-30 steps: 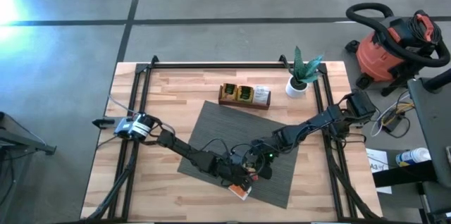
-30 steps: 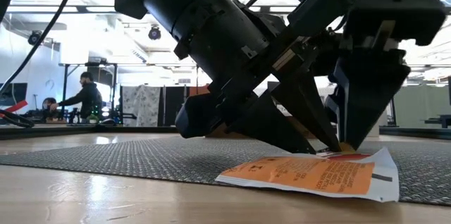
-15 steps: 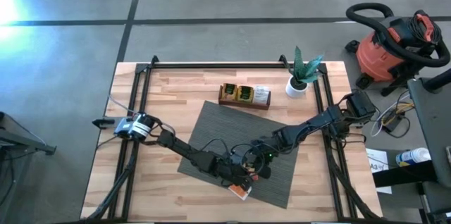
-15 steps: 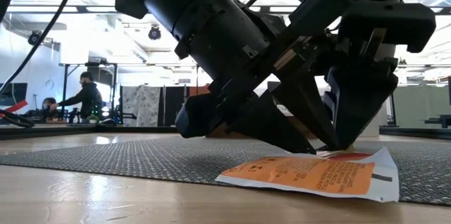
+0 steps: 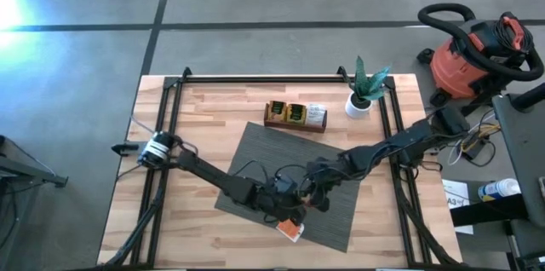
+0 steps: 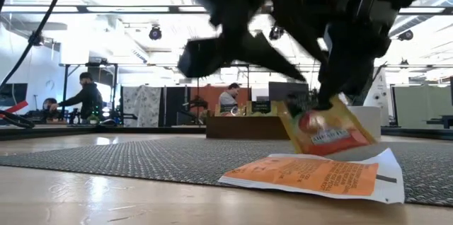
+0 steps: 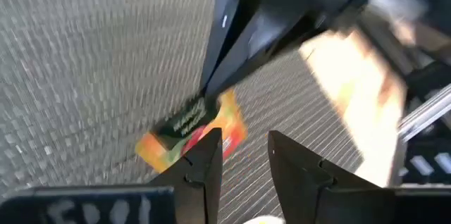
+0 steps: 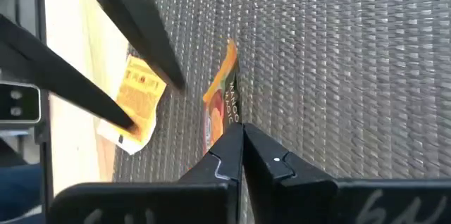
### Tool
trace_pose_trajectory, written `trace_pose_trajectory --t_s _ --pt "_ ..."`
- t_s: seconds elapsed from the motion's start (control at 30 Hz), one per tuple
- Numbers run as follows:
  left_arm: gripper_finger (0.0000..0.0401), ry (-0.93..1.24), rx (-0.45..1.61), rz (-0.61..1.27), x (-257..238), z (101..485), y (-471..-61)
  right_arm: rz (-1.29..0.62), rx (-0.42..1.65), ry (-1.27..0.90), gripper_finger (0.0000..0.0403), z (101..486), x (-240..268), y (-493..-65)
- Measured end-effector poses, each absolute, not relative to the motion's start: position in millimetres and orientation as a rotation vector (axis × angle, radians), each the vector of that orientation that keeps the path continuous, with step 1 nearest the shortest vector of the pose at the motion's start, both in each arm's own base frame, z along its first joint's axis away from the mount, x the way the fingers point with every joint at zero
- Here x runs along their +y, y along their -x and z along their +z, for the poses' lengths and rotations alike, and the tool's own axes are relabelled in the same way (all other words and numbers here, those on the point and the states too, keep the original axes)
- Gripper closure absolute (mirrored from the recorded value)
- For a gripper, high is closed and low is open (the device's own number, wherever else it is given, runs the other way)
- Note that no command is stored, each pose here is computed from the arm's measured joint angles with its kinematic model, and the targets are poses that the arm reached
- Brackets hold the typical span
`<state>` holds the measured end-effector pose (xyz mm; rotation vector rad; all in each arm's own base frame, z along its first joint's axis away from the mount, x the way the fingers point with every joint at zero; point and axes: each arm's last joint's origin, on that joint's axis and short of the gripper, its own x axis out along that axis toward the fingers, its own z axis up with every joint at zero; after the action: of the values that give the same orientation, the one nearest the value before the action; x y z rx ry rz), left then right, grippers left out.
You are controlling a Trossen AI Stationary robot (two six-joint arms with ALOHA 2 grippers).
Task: Pick & Place Tea
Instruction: Put the orange tea bag into the left section of the wooden organizer
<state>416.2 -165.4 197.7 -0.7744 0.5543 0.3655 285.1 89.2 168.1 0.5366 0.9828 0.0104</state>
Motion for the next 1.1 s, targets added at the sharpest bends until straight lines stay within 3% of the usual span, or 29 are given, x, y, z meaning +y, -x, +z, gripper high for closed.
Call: trace_pose_trajectory --t_s 0.53,1.1 --pt "0.0291 0.741 0.315 0.608 -139.6 278.8 -375.6 -0.097 0.798 -0.361 0.0394 232.3 51.4 -247.4" --pt "0.0291 0.783 0.13 0.708 -121.9 312.6 -361.4 -0.079 0.757 -0.317 0.0394 244.5 33.5 -233.2"
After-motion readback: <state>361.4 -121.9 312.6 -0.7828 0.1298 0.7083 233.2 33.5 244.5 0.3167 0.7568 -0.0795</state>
